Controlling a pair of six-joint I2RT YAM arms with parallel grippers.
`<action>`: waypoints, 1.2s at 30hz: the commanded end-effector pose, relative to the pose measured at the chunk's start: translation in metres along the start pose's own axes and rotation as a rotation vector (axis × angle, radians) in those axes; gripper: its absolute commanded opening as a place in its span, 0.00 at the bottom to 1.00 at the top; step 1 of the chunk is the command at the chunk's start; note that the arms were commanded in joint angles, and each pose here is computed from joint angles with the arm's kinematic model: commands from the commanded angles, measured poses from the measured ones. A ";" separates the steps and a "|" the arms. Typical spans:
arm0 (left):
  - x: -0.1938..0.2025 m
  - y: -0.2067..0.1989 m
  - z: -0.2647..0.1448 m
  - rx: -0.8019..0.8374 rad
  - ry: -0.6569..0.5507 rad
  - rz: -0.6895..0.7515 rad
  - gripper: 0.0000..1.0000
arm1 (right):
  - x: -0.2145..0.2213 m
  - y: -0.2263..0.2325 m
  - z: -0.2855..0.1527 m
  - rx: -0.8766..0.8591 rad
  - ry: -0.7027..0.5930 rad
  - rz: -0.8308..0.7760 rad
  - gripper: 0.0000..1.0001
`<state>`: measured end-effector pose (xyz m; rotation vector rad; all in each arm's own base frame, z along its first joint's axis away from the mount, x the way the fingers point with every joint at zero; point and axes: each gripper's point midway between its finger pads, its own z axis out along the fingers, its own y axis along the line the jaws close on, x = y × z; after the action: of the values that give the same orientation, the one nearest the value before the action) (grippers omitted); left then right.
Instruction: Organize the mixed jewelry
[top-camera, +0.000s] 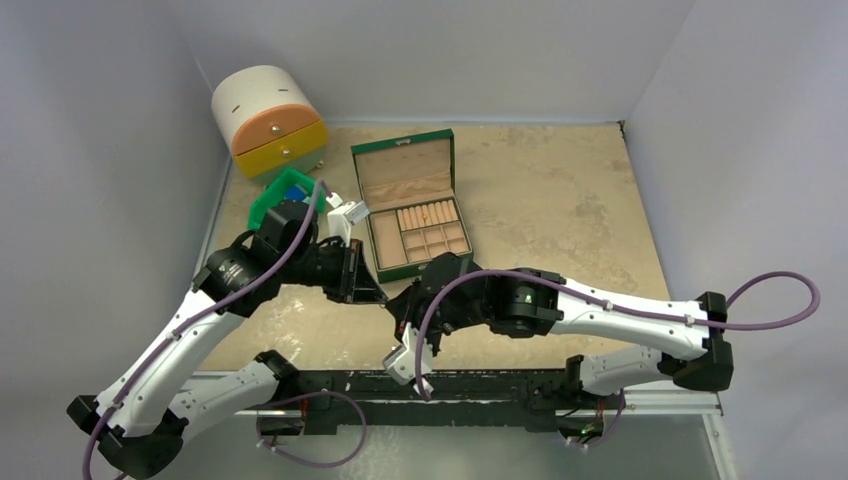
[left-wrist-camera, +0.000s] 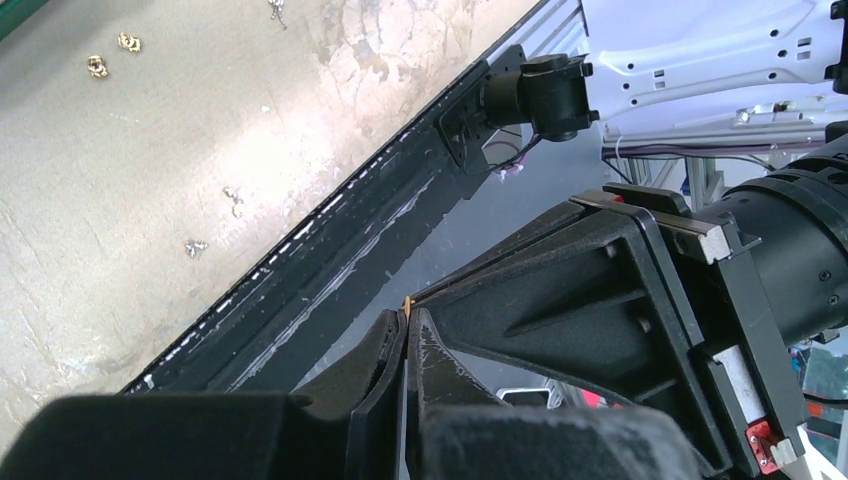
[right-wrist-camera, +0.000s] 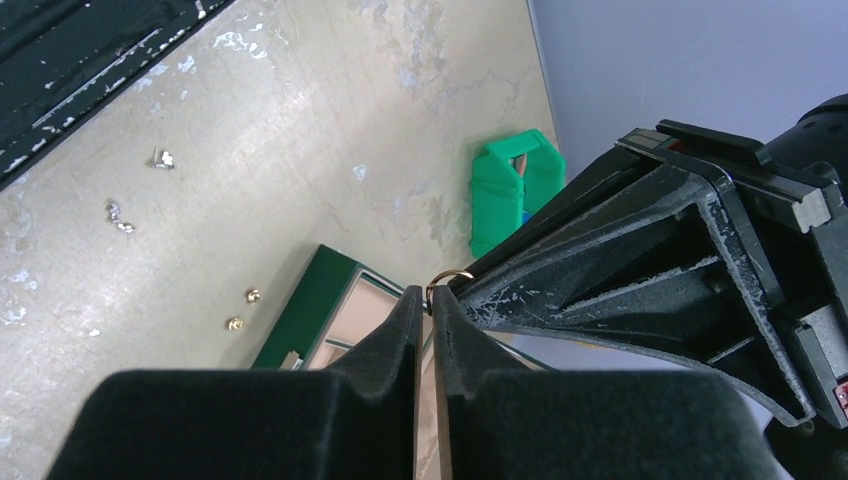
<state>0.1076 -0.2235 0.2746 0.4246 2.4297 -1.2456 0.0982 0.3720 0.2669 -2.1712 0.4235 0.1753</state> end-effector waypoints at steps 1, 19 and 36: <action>-0.008 -0.012 -0.005 0.039 -0.044 0.030 0.00 | -0.009 -0.031 -0.023 0.157 -0.023 0.001 0.14; -0.061 -0.003 -0.050 -0.093 -0.489 0.158 0.00 | 0.024 -0.035 -0.057 0.605 -0.055 0.890 0.41; -0.070 -0.045 -0.100 0.126 -0.809 0.288 0.00 | -0.016 -0.086 -0.062 0.378 -0.700 1.459 0.49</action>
<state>0.1374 -0.1726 0.3565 0.2168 1.7358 -1.0711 0.1470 0.3611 0.3136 -0.9810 1.5405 1.0982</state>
